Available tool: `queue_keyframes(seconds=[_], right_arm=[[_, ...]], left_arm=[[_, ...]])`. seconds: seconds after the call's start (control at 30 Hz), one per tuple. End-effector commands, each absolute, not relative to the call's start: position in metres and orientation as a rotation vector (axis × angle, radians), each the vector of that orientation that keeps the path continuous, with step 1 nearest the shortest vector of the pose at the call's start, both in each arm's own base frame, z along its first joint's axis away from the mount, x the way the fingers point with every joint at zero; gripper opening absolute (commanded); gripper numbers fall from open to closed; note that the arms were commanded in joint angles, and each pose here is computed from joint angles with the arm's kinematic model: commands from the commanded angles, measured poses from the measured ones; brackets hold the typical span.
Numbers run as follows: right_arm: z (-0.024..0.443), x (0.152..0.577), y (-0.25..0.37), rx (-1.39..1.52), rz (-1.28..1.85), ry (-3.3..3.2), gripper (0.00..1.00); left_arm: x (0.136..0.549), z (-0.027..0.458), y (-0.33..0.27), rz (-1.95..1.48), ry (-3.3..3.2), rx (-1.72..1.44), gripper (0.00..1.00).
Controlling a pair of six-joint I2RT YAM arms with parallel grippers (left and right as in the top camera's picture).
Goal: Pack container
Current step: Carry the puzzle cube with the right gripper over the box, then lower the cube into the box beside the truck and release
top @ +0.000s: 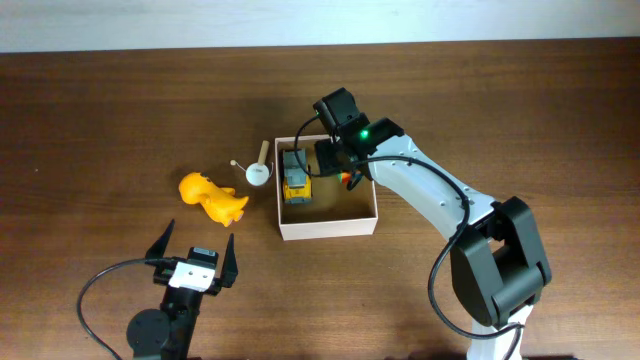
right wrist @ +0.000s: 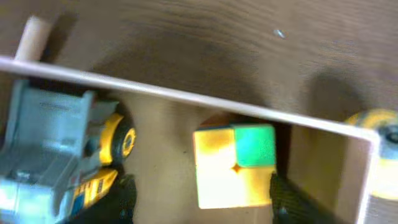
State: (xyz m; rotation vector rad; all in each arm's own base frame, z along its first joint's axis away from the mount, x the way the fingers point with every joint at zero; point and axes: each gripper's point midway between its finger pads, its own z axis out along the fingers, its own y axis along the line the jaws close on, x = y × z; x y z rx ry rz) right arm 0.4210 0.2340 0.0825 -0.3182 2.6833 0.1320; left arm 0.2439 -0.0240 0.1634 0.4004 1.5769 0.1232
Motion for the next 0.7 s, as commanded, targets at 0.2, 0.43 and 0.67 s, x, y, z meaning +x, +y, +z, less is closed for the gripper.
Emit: queue_keyframes(seconds=[0.2,0.43,0.67], right_arm=[[0.087,0.408,0.263,-0.541,0.318,2.675,0.25],[0.072,0.411,0.265,-0.557,0.311,2.684,0.16],[0.057,0.413,0.269,-0.575,0.322,2.696,0.16]], left_arm=[[0.244,0.162,-0.023,0.135,1.577,0.407,0.99],[0.244,0.162,-0.023,0.135,1.577,0.407,0.99],[0.244,0.162,-0.023,0.135,1.577,0.407,0.99]])
